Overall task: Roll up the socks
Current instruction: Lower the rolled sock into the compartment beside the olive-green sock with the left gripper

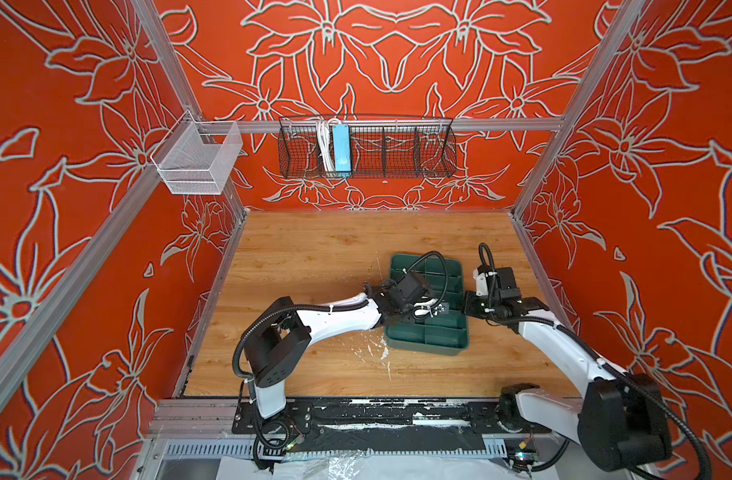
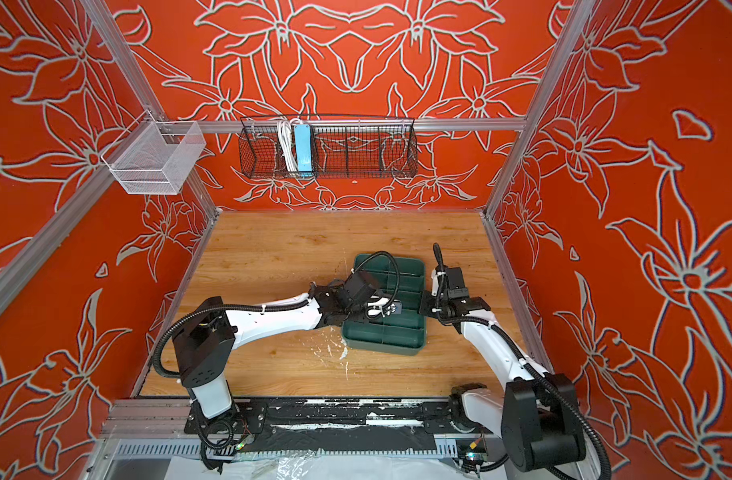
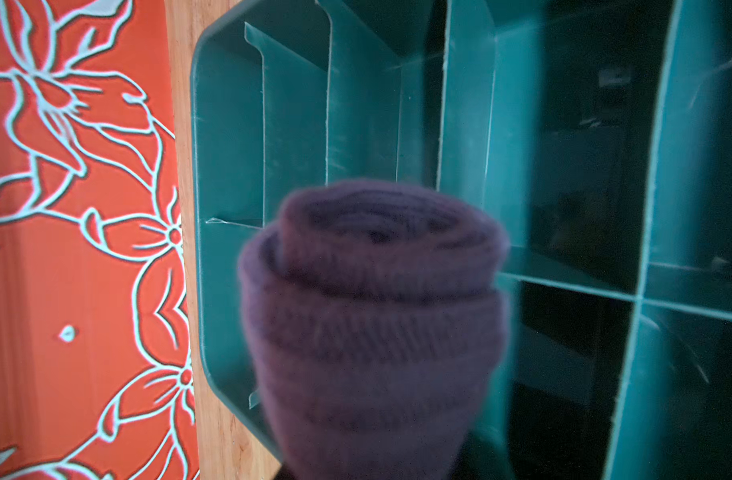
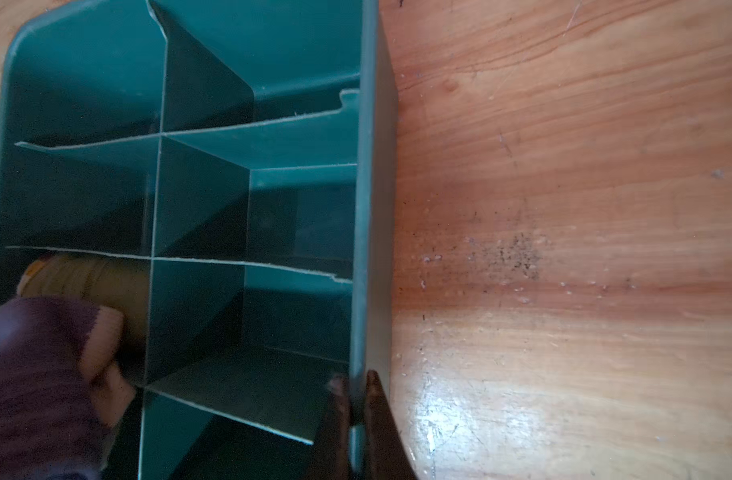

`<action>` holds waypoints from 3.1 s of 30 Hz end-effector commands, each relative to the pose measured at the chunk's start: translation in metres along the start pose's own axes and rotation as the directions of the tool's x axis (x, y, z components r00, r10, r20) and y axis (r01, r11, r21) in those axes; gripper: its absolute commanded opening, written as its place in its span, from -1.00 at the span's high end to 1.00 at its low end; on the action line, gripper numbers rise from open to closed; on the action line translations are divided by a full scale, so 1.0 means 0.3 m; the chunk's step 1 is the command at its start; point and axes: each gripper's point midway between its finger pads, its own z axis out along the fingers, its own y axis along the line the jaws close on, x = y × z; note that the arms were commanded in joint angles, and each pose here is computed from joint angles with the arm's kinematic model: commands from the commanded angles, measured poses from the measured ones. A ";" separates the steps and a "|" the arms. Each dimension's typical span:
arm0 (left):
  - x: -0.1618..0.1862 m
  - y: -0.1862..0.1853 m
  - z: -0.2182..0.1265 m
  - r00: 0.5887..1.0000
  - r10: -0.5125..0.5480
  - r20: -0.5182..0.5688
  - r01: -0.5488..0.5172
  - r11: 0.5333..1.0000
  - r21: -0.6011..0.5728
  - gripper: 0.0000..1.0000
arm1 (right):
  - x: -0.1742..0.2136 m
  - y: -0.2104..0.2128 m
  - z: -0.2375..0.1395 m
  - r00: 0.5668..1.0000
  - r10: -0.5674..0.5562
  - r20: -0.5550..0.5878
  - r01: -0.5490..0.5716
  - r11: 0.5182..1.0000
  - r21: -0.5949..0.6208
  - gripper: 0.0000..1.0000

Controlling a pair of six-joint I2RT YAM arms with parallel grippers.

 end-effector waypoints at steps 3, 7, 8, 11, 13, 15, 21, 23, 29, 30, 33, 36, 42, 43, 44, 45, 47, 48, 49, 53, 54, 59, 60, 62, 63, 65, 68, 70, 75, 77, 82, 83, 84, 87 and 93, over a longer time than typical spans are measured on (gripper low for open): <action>0.035 -0.039 -0.016 1.000 0.014 -0.019 -0.014 1.000 0.015 1.00 | 0.022 0.058 -0.019 0.998 -0.057 -0.026 0.055 0.996 -0.069 1.00; 0.054 -0.062 -0.007 0.999 0.028 -0.037 -0.026 0.999 0.034 1.00 | 0.020 0.084 -0.019 0.997 -0.078 -0.027 0.075 0.993 -0.091 1.00; 0.057 -0.066 -0.004 0.999 0.028 -0.042 -0.026 0.999 0.039 1.00 | 0.022 0.093 -0.018 0.996 -0.086 -0.029 0.083 0.992 -0.094 1.00; 0.069 -0.077 0.004 0.998 0.029 -0.053 -0.027 0.998 0.048 1.00 | 0.030 0.116 -0.008 0.992 -0.117 -0.042 0.113 0.989 -0.097 1.00; 0.080 -0.089 0.004 0.997 0.039 -0.069 -0.034 0.997 0.070 1.00 | 0.033 0.130 -0.004 0.989 -0.138 -0.055 0.132 0.986 -0.098 1.00; 0.093 -0.096 0.003 0.996 0.042 -0.081 -0.036 0.996 0.082 1.00 | 0.030 0.135 0.001 0.988 -0.147 -0.052 0.142 0.986 -0.090 1.00; 0.149 -0.099 0.001 0.994 -0.002 -0.112 0.014 0.994 0.107 1.00 | 0.027 0.143 0.019 0.988 -0.147 -0.051 0.142 0.986 -0.089 1.00; 0.175 -0.104 0.013 0.990 -0.014 -0.144 0.030 0.994 0.110 1.00 | 0.032 0.139 0.026 0.987 -0.147 -0.059 0.142 0.986 -0.085 1.00; 0.200 -0.124 -0.020 0.981 -0.084 -0.172 0.105 0.987 0.118 1.00 | 0.035 0.119 0.027 0.987 -0.150 -0.050 0.147 0.988 -0.056 1.00; 0.203 -0.127 -0.031 0.981 -0.090 -0.170 0.111 0.987 0.113 1.00 | 0.033 0.116 0.027 0.988 -0.146 -0.047 0.144 0.988 -0.052 1.00; 0.207 -0.130 -0.075 0.981 -0.122 -0.153 0.137 0.987 0.086 1.00 | 0.036 0.109 0.033 0.990 -0.132 -0.047 0.130 0.991 -0.041 1.00; 0.208 -0.140 -0.125 0.983 -0.140 -0.120 0.150 0.986 0.074 1.00 | 0.033 0.099 0.039 0.991 -0.122 -0.045 0.121 0.992 -0.025 1.00; 0.206 -0.189 -0.173 0.983 -0.155 -0.104 0.167 0.979 0.120 1.00 | 0.027 0.095 0.042 0.994 -0.107 -0.034 0.107 0.994 -0.015 1.00; 0.198 -0.201 -0.176 0.983 -0.154 -0.102 0.167 0.977 0.132 1.00 | 0.024 0.092 0.043 0.994 -0.101 -0.030 0.101 0.995 -0.011 1.00; 0.189 -0.215 -0.179 0.984 -0.149 -0.099 0.163 0.976 0.146 1.00 | 0.021 0.093 0.043 0.995 -0.096 -0.028 0.096 0.995 -0.011 1.00; 0.177 -0.231 -0.180 0.986 -0.139 -0.095 0.153 0.976 0.157 1.00 | 0.021 0.093 0.043 0.995 -0.092 -0.028 0.092 0.996 -0.010 1.00; 0.161 -0.261 -0.176 0.986 -0.136 -0.095 0.151 0.972 0.180 1.00 | 0.018 0.094 0.043 0.997 -0.081 -0.019 0.081 0.997 -0.013 1.00; 0.158 -0.275 -0.170 0.985 -0.139 -0.101 0.156 0.969 0.192 1.00 | 0.018 0.093 0.042 0.997 -0.079 -0.016 0.078 0.997 -0.012 1.00; 0.164 -0.292 -0.159 0.983 -0.142 -0.115 0.163 0.965 0.207 1.00 | 0.019 0.091 0.041 0.997 -0.075 -0.015 0.075 0.997 -0.010 1.00; 0.194 -0.332 -0.122 0.974 -0.164 -0.155 0.195 0.957 0.215 1.00 | 0.024 0.086 0.036 0.997 -0.072 -0.007 0.072 0.997 -0.009 1.00; 0.192 -0.338 -0.114 0.972 -0.178 -0.155 0.209 0.954 0.216 1.00 | 0.024 0.086 0.035 0.997 -0.073 -0.005 0.073 0.997 -0.010 1.00; 0.174 -0.339 -0.071 0.955 -0.233 -0.185 0.268 0.944 0.192 1.00 | 0.026 0.091 0.037 0.998 -0.065 -0.004 0.065 0.998 -0.020 1.00; 0.169 -0.342 -0.066 0.953 -0.232 -0.197 0.269 0.944 0.190 1.00 | 0.026 0.089 0.036 0.998 -0.064 -0.002 0.064 0.998 -0.019 1.00; 0.159 -0.349 -0.068 0.950 -0.224 -0.216 0.267 0.944 0.193 1.00 | 0.030 0.086 0.038 0.998 -0.064 -0.004 0.064 0.998 -0.015 1.00; 0.153 -0.356 -0.072 0.951 -0.221 -0.218 0.265 0.944 0.197 1.00 | 0.029 0.085 0.038 0.998 -0.063 -0.004 0.063 0.998 -0.014 1.00; 0.146 -0.370 -0.091 0.950 -0.220 -0.220 0.266 0.942 0.206 1.00 | 0.029 0.075 0.038 0.998 -0.060 -0.003 0.060 0.998 0.002 1.00; 0.135 -0.397 -0.141 0.954 -0.213 -0.211 0.260 0.938 0.230 1.00 | 0.021 0.051 0.035 0.999 -0.049 0.009 0.048 0.998 0.046 1.00; 0.137 -0.421 -0.172 0.956 -0.205 -0.208 0.256 0.932 0.257 1.00 | 0.015 0.034 0.034 0.999 -0.037 0.023 0.035 0.997 0.074 1.00; 0.182 -0.483 -0.176 0.950 -0.188 -0.249 0.260 0.918 0.298 1.00 | 0.012 0.032 0.034 0.999 -0.034 0.036 0.032 0.997 0.071 1.00; 0.194 -0.494 -0.160 0.950 -0.172 -0.260 0.250 0.920 0.303 1.00 | 0.010 0.026 0.029 0.999 -0.035 0.037 0.031 0.996 0.084 1.00; 0.205 -0.488 -0.099 0.940 -0.183 -0.287 0.272 0.911 0.311 1.00 | 0.002 0.040 0.025 0.998 -0.053 0.040 0.050 0.997 0.067 1.00; 0.210 -0.483 -0.091 0.936 -0.190 -0.295 0.282 0.907 0.312 1.00 | 0.005 0.037 0.024 0.998 -0.060 0.028 0.058 0.995 0.076 1.00; 0.221 -0.474 -0.084 0.930 -0.198 -0.311 0.294 0.907 0.302 1.00 | 0.005 0.035 0.024 0.998 -0.062 0.027 0.059 0.995 0.080 1.00; 0.275 -0.446 -0.076 0.899 -0.240 -0.366 0.355 0.890 0.288 1.00 | -0.004 0.037 0.018 0.997 -0.055 0.047 0.051 0.996 0.075 1.00; 0.388 -0.455 -0.097 0.862 -0.167 -0.479 0.338 0.893 0.296 1.00 | -0.016 0.038 0.002 0.997 -0.054 0.062 0.049 0.996 0.079 1.00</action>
